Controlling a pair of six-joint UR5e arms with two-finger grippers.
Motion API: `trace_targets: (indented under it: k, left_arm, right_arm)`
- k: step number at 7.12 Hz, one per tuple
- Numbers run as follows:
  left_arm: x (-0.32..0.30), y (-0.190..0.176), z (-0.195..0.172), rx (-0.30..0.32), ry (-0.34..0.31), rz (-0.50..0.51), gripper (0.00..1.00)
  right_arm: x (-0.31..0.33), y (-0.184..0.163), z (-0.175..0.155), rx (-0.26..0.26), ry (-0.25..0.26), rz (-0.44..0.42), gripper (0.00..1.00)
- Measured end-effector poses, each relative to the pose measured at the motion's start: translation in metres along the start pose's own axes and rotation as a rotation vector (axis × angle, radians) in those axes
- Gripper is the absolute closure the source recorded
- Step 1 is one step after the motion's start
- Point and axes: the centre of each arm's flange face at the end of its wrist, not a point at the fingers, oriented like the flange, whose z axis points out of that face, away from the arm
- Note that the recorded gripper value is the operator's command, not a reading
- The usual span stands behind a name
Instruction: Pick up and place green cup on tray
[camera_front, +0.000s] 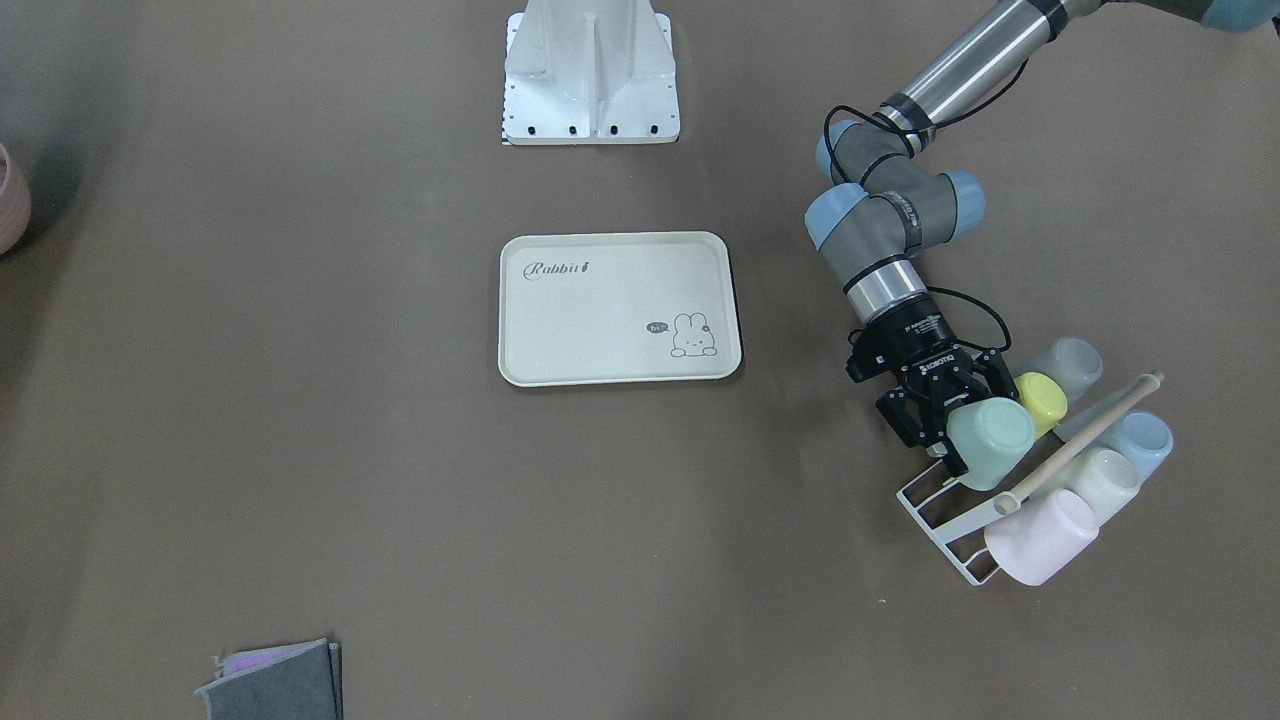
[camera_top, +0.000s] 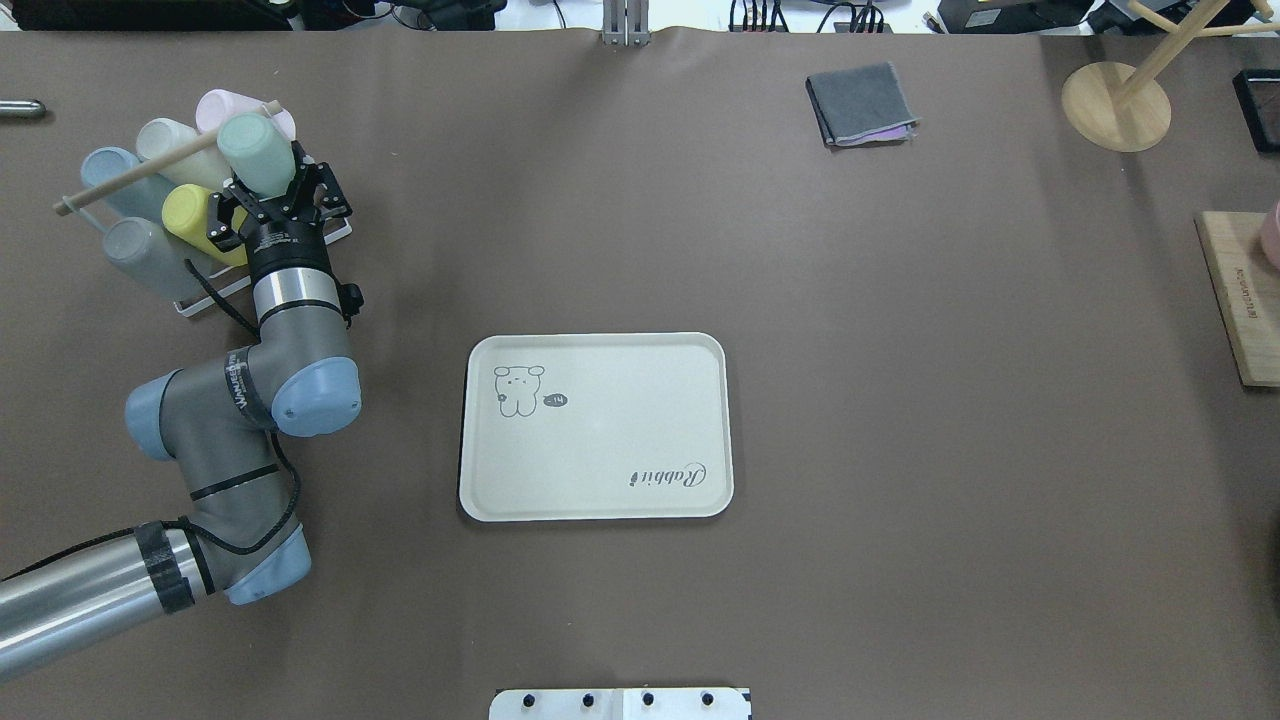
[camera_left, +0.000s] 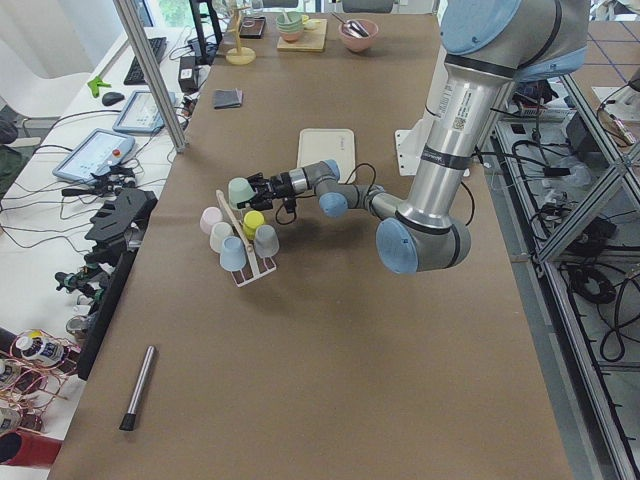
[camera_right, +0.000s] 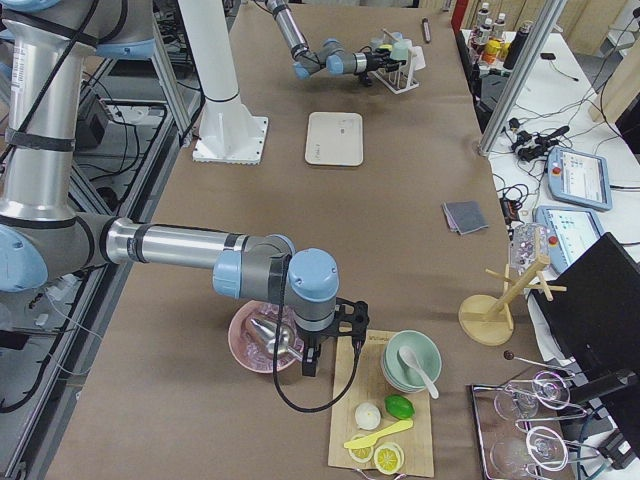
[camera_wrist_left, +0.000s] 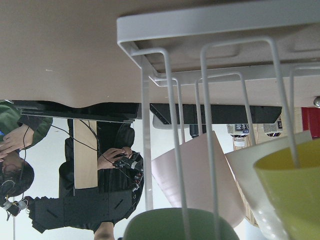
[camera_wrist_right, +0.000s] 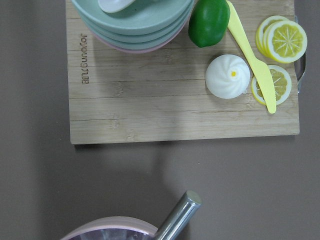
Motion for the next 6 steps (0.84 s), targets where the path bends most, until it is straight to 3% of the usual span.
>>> trace_targets:
  k: [4, 6]
  left_arm:
    - [0.016, 0.039, -0.017, -0.003, -0.031, -0.001, 0.48]
    - [0.007, 0.071, -0.031, -0.006, -0.06, -0.034, 0.47]
  right_arm:
    - [0.003, 0.002, -0.001, 0.002, -0.004, 0.007, 0.0]
    - [0.001, 0.003, 0.002, -0.003, -0.046, 0.014, 0.0]
